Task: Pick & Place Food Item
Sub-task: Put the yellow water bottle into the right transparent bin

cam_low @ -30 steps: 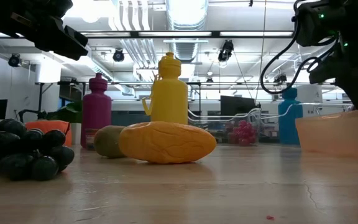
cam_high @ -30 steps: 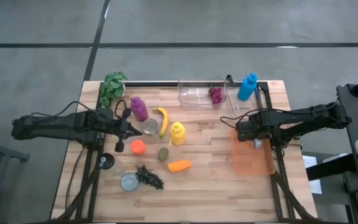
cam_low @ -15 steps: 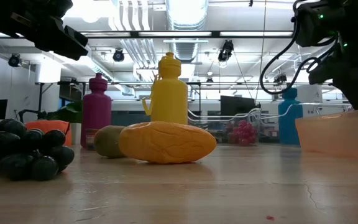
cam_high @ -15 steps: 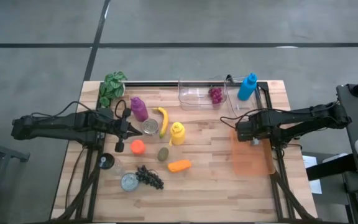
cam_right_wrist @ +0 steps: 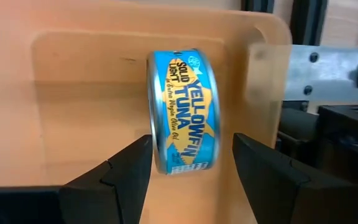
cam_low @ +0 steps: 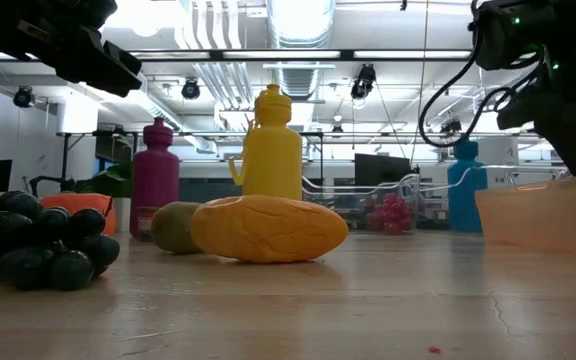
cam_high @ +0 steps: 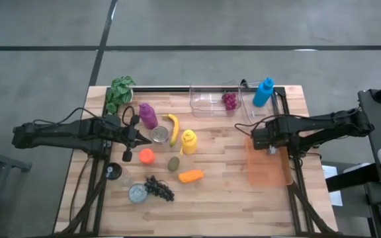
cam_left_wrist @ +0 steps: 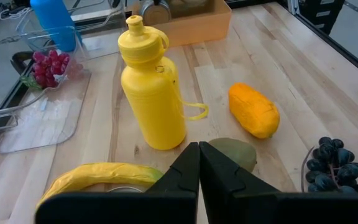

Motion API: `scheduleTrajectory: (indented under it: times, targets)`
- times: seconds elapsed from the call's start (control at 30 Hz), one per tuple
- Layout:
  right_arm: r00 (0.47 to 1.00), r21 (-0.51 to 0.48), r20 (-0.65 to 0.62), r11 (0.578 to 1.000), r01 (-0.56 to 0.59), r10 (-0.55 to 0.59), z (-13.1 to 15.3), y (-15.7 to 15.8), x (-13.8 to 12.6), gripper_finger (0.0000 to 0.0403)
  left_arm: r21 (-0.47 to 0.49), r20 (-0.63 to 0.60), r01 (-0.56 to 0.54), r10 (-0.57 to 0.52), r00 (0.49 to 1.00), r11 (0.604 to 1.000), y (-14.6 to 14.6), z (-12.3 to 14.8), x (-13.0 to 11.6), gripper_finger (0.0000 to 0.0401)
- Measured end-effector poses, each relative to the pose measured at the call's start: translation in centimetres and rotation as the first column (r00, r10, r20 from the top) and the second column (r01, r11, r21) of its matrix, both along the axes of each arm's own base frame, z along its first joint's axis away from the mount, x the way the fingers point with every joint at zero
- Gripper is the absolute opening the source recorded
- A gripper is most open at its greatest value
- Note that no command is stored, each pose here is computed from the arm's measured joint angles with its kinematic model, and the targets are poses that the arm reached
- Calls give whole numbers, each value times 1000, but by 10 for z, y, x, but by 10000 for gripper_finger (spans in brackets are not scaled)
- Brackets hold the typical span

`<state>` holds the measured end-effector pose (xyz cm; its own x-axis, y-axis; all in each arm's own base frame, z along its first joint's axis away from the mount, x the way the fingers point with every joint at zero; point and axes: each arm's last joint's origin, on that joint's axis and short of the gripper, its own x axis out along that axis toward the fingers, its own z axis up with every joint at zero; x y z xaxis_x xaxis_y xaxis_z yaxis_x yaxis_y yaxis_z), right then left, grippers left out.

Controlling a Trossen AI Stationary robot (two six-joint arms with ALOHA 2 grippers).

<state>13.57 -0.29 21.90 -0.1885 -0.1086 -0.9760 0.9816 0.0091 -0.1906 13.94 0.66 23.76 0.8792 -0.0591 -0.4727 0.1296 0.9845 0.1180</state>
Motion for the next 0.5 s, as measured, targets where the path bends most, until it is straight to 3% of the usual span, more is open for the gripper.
scheduleTrajectory:
  times: [0.27,0.5]
  targets:
    - [995,-137,87,990,-42,54,29,-4,9,219,0,0,0,0,1000,1000,0,0,0,10]
    - [976,-303,153,947,-104,156,57,-7,17,219,0,0,0,0,1000,1000,0,0,0,10]
